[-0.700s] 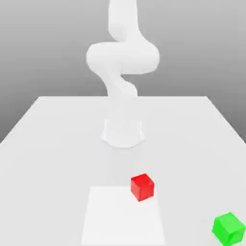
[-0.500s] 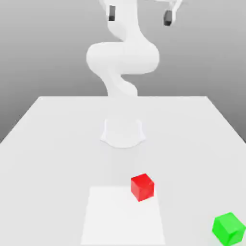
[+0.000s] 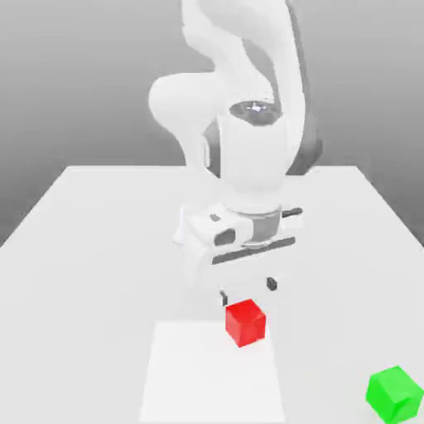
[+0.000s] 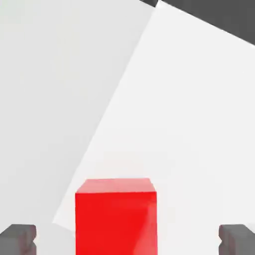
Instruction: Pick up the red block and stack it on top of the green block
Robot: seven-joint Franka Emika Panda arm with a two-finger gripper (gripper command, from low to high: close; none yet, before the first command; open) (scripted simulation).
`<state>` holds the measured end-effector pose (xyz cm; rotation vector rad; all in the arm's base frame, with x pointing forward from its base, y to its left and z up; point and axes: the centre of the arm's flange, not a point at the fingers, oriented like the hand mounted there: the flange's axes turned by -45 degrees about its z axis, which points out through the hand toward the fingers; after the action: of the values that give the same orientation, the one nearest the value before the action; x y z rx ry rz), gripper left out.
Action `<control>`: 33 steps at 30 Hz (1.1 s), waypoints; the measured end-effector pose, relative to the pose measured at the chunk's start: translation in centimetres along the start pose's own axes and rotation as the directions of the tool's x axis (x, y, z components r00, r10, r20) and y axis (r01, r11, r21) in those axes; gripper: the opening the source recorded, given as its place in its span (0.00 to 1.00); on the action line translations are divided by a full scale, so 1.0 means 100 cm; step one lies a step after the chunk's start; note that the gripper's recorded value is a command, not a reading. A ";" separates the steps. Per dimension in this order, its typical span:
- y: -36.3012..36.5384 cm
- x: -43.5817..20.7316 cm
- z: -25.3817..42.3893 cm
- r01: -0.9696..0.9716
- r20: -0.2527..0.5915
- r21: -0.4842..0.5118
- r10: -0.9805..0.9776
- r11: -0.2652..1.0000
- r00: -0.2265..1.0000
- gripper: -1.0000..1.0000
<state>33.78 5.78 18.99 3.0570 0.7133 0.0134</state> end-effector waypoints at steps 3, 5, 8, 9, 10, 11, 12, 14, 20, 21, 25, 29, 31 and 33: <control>0.000 -0.001 0.017 0.000 0.002 0.001 0.000 1.000 1.000 0.50; -0.001 -0.002 0.029 0.001 0.003 0.002 -0.001 1.000 1.000 0.50; -0.001 -0.006 0.045 0.003 0.007 0.004 -0.003 1.000 1.000 0.00; -0.001 -0.006 0.045 0.003 0.007 0.004 -0.003 1.000 1.000 0.00; -0.001 -0.006 0.045 0.003 0.007 0.004 -0.003 1.000 1.000 0.00; -0.001 -0.006 0.045 0.003 0.007 0.004 -0.003 1.000 1.000 0.00; -0.001 -0.006 0.045 0.003 0.007 0.004 -0.003 1.000 1.000 0.00; -0.002 -0.006 0.048 0.003 0.008 0.004 -0.003 1.000 1.000 0.00; 0.000 -0.001 0.020 0.000 0.003 0.001 0.000 1.000 1.000 0.00; 0.000 -0.001 0.015 0.001 0.003 0.001 -0.001 1.000 1.000 0.00; -0.001 -0.002 -0.006 0.004 0.005 0.002 -0.004 1.000 1.000 0.00; -0.007 0.007 -0.021 0.012 0.005 0.011 -0.013 1.000 1.000 0.00; -0.021 0.032 -0.027 0.038 0.002 0.024 -0.038 0.999 0.999 0.00; -0.036 0.058 -0.032 0.057 0.000 0.034 -0.057 0.998 0.998 0.00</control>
<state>37.37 11.53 22.23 3.0672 0.8087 -0.0001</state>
